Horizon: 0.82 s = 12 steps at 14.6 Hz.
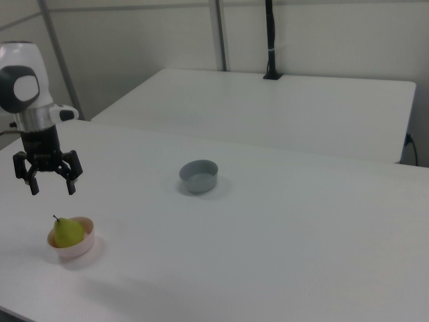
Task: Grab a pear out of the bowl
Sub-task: 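Move the open gripper over the pink bowl and lower onto the pear, then close the gripper around the pear's top inside the pink bowl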
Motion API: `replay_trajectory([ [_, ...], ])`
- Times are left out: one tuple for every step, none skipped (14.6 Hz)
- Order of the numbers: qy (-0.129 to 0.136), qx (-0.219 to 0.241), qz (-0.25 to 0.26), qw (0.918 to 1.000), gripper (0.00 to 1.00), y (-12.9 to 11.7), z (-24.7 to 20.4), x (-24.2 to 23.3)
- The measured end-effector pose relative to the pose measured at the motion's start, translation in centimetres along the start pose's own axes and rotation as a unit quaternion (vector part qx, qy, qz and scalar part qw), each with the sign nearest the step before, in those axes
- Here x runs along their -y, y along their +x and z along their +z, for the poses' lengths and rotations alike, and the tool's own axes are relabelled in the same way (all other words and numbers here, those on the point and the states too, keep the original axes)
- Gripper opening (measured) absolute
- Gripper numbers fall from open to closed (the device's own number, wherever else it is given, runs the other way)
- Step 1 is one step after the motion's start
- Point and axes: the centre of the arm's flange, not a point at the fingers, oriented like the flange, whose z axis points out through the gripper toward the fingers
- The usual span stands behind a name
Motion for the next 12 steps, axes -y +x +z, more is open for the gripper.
replay_trajectory([
  [-0.004, -0.002, 0.006, 1.0, 1.0, 1.3, 1.4, 1.1],
  [-0.007, -0.001, 0.01, 0.9999, 1.0, 2.4, 2.9, 2.0],
  [-0.01, 0.006, 0.011, 0.9999, 1.0, 3.1, 4.2, 2.6],
  [-0.013, 0.013, 0.01, 0.9998, 1.0, 3.4, 5.0, 2.8],
  [-0.018, 0.021, 0.006, 0.9996, 1.0, 3.7, 5.8, 2.9],
  [-0.026, 0.03, 0.002, 0.9992, 1.0, 4.1, 6.8, 3.2],
  [-0.03, 0.035, -0.002, 0.9989, 1.0, 4.2, 7.3, 3.4],
  [-0.032, 0.037, -0.003, 0.9988, 1.0, 4.3, 7.6, 3.5],
  [-0.033, 0.039, -0.004, 0.9987, 1.0, 4.4, 7.8, 3.5],
  [-0.035, 0.042, -0.004, 0.9985, 1.0, 4.5, 8.2, 3.5],
  [-0.035, 0.041, -0.005, 0.9985, 1.0, 4.9, 8.7, 3.6],
  [-0.036, 0.041, -0.005, 0.9985, 1.0, 5.1, 9.1, 3.6],
])
